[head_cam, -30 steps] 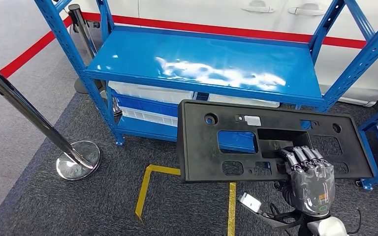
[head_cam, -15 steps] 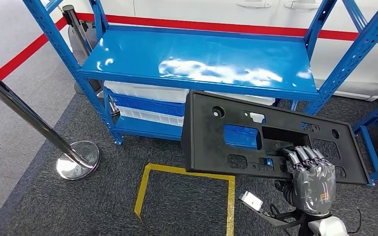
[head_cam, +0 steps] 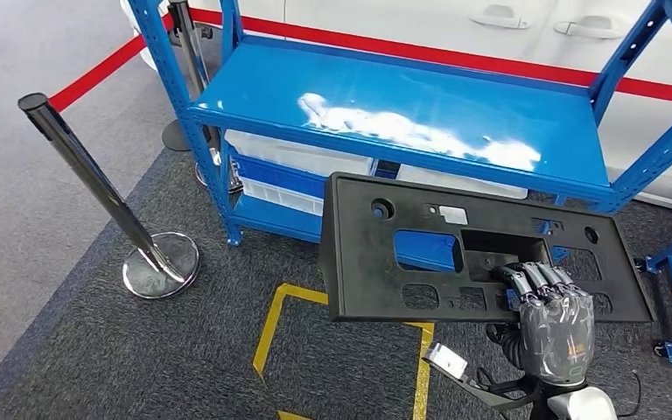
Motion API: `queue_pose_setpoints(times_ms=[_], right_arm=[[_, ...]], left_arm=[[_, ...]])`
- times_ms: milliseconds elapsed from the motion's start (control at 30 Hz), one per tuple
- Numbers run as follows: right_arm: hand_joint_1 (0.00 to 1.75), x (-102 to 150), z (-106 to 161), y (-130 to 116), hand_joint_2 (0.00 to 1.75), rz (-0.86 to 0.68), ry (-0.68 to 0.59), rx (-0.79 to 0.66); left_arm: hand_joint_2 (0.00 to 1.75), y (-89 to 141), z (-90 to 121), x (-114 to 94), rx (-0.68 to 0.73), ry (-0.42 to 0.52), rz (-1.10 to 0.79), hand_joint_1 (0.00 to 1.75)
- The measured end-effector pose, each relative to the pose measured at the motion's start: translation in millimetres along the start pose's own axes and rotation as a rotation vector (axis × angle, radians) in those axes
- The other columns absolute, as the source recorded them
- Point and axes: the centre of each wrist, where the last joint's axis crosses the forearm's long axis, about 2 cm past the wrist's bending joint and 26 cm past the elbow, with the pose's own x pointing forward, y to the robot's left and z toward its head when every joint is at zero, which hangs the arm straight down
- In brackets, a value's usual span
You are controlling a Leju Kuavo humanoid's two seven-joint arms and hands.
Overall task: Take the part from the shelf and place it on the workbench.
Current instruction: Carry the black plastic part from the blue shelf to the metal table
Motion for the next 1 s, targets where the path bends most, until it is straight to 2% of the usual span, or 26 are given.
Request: queue_pose_setpoints(times_ms=[333,400,567,667,800,1000], right_arm=[[1.75,3.9,-4.2,0.4,1.75,-0.001,-0.016,0.001],[1.75,15.2,-23.0,2.4,1.75,-0.005,-0.034,-0.014],[1.75,75.6,-99.9,14.0,1.75,-0.089,-0.053,-0.045],[1.75,97.4,-128.7,11.8,1.75,-0.127,-0.081,-0.075],[1.75,106.3,-146.3,8.7,1.75,-0.136,-0.106,-0.098],[1.75,110.9,-150.5,9.9,1.75,-0.141,-0.111,-0.092]], left_arm=[[0.00,1.7,-0.3,-4.2,0.000,0.009,0.030,0.00],[0.00,6.8,-0.7,-8.3,0.002,0.017,0.061,0.00],[0.00,33.1,-1.1,-11.3,0.001,0.044,0.124,0.00],[0.00,46.0,-0.9,-14.1,0.017,0.060,0.131,0.00],[0.00,53.7,-0.7,-18.8,0.034,0.067,0.142,0.00],[0.00,60.2,-0.3,-21.6,0.049,0.059,0.153,0.00]])
